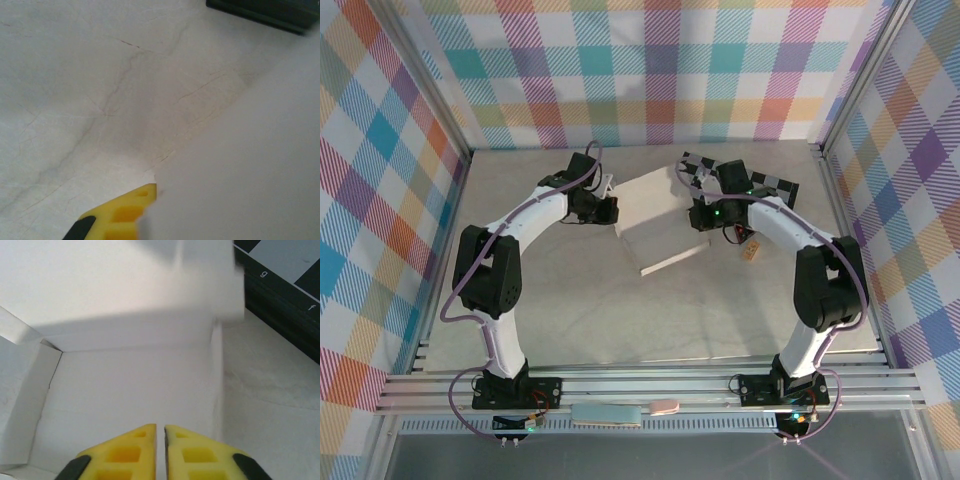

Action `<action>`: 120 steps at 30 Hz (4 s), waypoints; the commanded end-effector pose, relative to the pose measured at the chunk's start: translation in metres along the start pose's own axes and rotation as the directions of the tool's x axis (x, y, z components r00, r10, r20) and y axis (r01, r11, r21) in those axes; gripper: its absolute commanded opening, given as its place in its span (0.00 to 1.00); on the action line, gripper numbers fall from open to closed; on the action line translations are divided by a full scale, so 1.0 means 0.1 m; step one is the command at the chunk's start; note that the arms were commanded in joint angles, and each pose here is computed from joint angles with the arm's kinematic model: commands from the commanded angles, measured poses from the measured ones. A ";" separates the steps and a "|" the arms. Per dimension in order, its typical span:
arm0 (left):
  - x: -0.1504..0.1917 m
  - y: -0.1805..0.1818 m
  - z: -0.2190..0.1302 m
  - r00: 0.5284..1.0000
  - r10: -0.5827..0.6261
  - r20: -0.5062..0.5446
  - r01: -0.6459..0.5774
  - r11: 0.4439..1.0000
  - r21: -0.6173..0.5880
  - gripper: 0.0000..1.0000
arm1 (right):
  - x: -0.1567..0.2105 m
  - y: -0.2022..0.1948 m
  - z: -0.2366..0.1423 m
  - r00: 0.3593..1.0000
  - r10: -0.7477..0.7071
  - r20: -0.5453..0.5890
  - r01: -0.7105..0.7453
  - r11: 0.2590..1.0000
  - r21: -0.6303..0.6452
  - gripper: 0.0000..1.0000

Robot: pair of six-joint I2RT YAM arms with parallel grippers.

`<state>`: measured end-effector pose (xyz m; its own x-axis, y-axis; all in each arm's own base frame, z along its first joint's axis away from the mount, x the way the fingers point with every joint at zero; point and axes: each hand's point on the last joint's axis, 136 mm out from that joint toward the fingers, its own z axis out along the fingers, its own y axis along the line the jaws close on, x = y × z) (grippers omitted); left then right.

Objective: Fold the paper box

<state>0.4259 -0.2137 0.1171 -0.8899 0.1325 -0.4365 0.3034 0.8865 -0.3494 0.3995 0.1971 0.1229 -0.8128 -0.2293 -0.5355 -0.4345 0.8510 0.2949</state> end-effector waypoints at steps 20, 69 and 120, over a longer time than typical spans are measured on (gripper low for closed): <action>0.42 -0.08 -0.52 0.865 0.483 -0.139 -0.474 0.876 0.092 0.00 | -0.29 0.01 -0.18 0.978 -0.172 0.116 0.187 0.974 -0.130 0.41; 0.18 0.23 -0.25 0.929 0.348 -0.128 -0.356 0.934 -0.042 0.00 | 0.02 0.45 0.13 0.940 -0.321 0.116 0.336 0.928 -0.160 0.14; -0.56 0.11 -0.27 0.909 -0.102 0.404 0.098 0.995 0.031 0.04 | -0.76 0.61 0.44 0.894 -0.018 0.447 -0.048 0.990 0.136 0.00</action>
<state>0.4733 -0.1744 0.1295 -0.7784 -0.1191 -0.6164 0.1138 0.9388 -0.3251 0.4539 0.2602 0.1366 -0.5887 -0.0284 -0.8078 -0.2505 0.9566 0.1489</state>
